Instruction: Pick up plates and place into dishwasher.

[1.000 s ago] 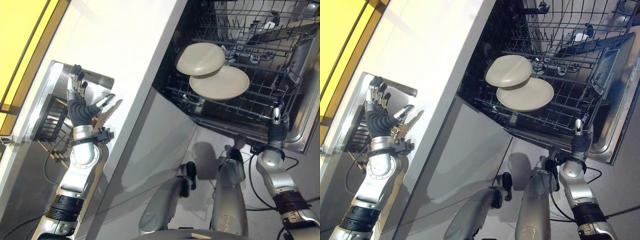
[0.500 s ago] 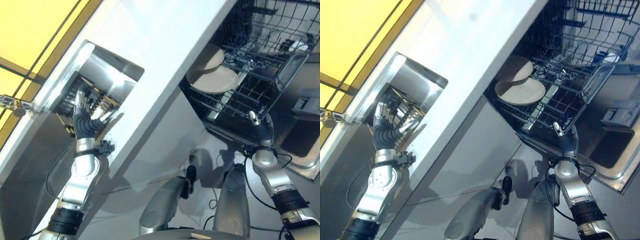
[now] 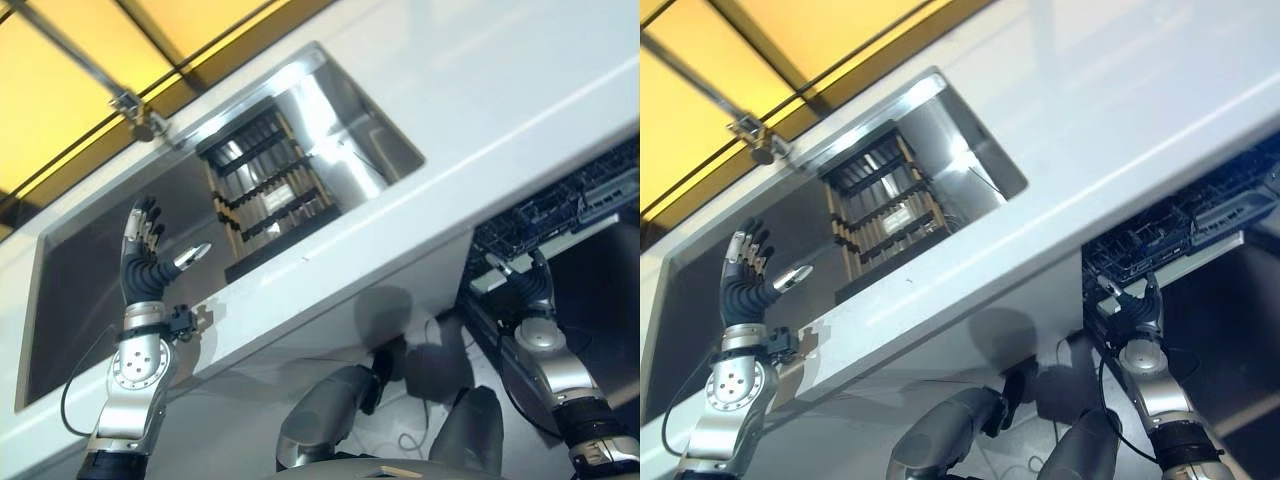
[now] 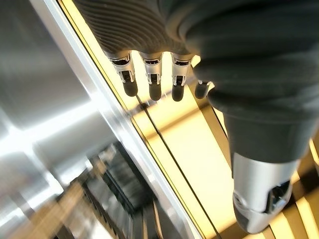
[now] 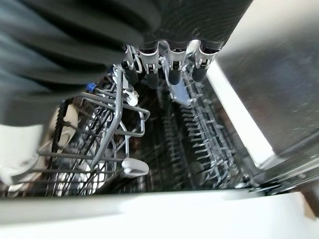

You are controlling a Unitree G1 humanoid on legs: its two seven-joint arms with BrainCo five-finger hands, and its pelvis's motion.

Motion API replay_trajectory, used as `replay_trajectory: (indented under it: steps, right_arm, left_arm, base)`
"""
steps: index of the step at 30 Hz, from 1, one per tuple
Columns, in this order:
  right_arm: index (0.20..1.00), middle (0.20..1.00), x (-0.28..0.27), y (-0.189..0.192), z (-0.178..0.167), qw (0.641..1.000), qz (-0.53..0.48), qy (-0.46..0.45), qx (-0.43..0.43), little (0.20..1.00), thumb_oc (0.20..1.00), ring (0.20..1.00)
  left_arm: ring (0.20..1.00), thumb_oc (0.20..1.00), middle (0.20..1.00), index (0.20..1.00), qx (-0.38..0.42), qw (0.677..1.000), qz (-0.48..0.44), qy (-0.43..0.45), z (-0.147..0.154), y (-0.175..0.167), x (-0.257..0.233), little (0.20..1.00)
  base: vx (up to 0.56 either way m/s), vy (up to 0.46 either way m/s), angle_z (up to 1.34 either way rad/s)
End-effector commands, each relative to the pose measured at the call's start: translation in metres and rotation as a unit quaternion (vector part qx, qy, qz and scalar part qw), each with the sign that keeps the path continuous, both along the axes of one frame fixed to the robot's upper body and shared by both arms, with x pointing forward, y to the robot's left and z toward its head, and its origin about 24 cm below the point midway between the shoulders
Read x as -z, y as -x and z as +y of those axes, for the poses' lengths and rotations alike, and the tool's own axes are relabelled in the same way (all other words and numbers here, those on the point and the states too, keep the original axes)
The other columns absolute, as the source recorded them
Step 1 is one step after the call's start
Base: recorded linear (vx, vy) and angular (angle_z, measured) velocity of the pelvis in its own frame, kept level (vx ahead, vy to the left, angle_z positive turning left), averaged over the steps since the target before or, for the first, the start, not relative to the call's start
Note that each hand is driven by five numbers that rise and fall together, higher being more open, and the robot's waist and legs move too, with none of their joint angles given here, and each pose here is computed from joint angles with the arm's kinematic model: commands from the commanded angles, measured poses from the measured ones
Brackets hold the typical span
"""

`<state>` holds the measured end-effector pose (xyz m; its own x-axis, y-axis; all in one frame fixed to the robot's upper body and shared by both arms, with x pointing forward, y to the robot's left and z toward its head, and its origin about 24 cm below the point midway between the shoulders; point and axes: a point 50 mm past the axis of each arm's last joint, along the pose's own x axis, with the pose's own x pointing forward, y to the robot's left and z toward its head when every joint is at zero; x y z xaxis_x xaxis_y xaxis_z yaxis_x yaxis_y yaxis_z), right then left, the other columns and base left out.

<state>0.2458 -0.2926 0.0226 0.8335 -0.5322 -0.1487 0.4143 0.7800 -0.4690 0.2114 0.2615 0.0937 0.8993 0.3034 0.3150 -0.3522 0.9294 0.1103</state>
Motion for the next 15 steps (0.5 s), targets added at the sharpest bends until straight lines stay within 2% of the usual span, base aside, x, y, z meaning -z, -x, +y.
replay_trajectory:
  steps: [1,15]
  right_arm:
    - [1.0,1.0,-0.065,-0.035,0.072,0.968,-0.191,-0.009,-0.161,1.0,1.0,1.0]
    - [1.0,1.0,-0.029,-0.024,0.073,0.981,-0.145,-0.064,-0.112,1.0,1.0,1.0]
  left_arm:
    - [1.0,1.0,1.0,1.0,0.002,0.999,-0.021,-0.048,0.019,0.009,-0.021,1.0]
    - [1.0,1.0,1.0,1.0,0.046,0.993,0.039,-0.1,0.046,0.029,-0.022,1.0]
  base:
    - [0.13,-0.016,0.3]
    - [0.14,-0.075,0.25]
